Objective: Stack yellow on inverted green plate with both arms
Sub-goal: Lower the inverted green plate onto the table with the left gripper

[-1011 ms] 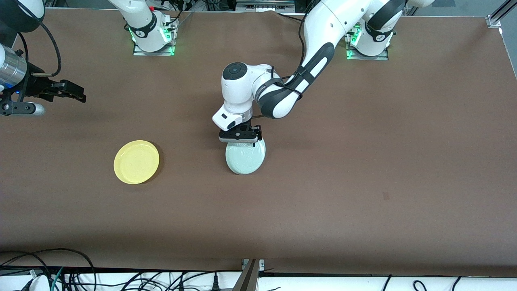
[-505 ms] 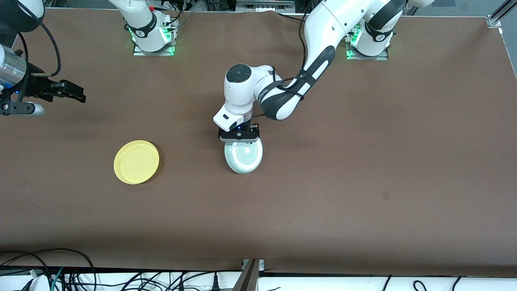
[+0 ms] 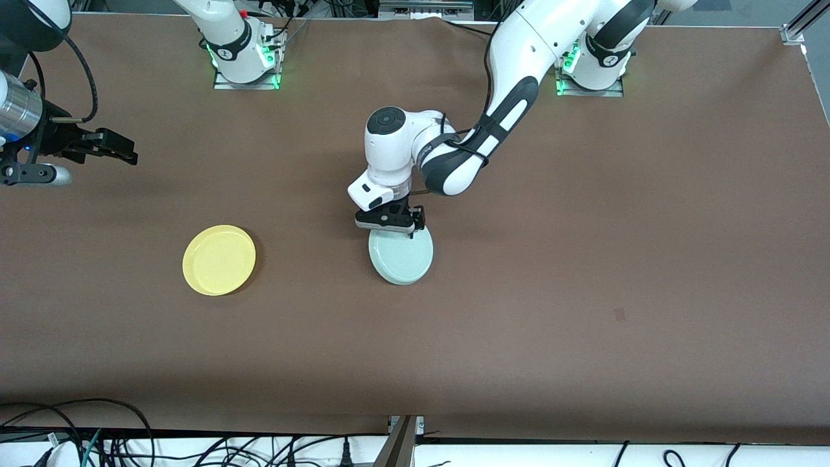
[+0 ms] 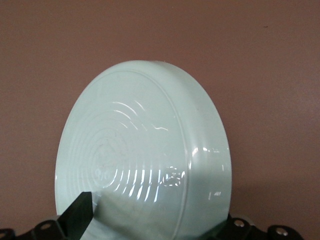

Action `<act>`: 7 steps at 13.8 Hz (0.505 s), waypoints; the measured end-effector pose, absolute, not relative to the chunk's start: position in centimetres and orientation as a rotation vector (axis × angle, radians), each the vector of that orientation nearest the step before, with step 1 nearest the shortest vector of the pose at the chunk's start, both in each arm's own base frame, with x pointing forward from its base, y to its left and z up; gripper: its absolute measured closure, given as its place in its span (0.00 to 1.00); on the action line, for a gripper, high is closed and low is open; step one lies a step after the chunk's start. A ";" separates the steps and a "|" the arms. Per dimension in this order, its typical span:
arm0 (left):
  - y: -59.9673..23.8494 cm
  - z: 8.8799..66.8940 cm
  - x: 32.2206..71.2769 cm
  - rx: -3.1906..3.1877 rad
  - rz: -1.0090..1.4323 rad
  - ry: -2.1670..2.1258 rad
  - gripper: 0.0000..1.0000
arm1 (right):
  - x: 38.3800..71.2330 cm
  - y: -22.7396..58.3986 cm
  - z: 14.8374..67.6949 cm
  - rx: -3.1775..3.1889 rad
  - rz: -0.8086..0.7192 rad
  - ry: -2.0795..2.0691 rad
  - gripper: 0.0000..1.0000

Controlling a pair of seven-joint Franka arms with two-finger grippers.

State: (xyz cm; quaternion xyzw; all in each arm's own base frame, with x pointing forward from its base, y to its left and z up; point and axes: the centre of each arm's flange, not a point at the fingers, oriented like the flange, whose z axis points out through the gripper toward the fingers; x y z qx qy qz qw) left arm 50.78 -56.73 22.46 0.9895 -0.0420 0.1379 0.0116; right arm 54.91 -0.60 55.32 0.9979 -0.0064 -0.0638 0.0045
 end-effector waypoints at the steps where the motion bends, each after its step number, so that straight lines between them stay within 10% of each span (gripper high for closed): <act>1: -56.6 22.7 51.1 3.061 0.411 -0.094 0.00 | 54.9 -0.6 55.3 3.126 -0.200 -0.020 0.00; 7: -54.7 25.6 54.0 2.966 0.387 0.055 0.00 | 54.9 -0.6 55.3 3.126 -0.200 -0.020 0.00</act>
